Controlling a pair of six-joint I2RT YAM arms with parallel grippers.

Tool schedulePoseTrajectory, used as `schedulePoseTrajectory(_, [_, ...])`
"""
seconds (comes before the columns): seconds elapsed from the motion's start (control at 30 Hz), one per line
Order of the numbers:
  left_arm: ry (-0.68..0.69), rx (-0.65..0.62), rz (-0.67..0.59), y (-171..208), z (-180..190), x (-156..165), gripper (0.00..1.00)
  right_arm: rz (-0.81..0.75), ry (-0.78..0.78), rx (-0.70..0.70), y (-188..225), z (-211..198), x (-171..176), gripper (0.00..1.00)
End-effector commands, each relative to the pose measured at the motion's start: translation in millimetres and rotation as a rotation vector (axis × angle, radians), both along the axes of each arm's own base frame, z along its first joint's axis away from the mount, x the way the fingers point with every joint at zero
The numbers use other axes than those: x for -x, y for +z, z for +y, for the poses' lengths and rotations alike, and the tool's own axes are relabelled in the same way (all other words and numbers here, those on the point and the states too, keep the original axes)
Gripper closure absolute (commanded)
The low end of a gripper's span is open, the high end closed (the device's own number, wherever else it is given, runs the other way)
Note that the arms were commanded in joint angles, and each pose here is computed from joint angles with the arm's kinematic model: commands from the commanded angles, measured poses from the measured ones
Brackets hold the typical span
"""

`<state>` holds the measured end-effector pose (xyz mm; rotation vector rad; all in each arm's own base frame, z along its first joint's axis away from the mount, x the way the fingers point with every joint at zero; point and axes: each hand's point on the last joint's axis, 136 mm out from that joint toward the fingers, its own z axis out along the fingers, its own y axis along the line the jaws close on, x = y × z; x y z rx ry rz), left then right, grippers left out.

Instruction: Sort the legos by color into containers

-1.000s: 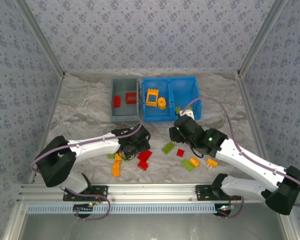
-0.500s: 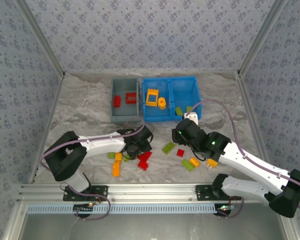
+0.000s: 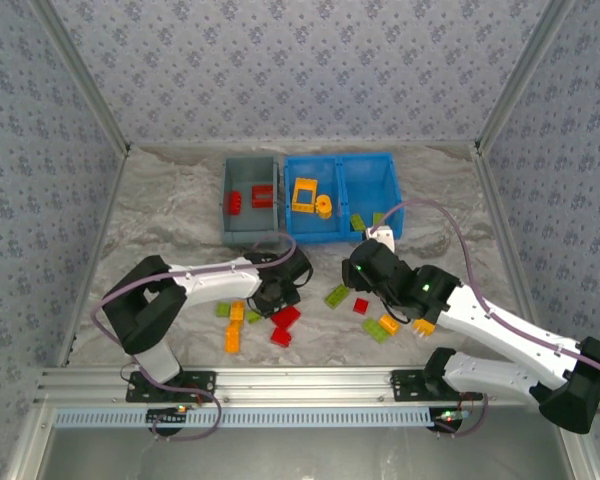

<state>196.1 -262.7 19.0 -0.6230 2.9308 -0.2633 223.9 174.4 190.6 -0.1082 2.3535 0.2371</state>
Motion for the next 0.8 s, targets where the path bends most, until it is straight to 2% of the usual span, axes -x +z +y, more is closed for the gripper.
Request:
schedulePoseTrajectory(0.0, [-0.023, 0.102, -0.052, -1.3, -35.9, -16.4, 0.55, -0.002, -0.016, 0.002, 1.1, -2.5, 1.8, 0.34])
schedulePoseTrajectory(0.27, [-0.039, 0.097, -0.099, 6.7, -44.1, -37.3, 0.66, -0.002, -0.01, 0.006, -0.3, -1.9, 4.2, 0.34])
schedulePoseTrajectory(0.47, [-0.054, 0.083, -0.167, 27.3, -43.9, -50.4, 0.69, -0.013, 0.024, -0.002, 1.8, 2.1, 6.7, 0.34])
schedulePoseTrajectory(0.53, [-0.062, 0.062, -0.198, 40.8, -39.1, -55.1, 0.69, -0.032, 0.075, -0.035, 7.0, 11.2, 9.5, 0.34])
schedulePoseTrajectory(0.63, [-0.066, 0.028, -0.265, 70.6, -25.6, -62.3, 0.69, -0.094, 0.238, -0.126, 24.3, 38.3, 20.5, 0.34])
schedulePoseTrajectory(0.77, [-0.076, -0.059, -0.358, 116.5, 7.4, -75.5, 0.69, -0.171, 0.406, -0.201, 46.9, 68.9, 36.8, 0.33])
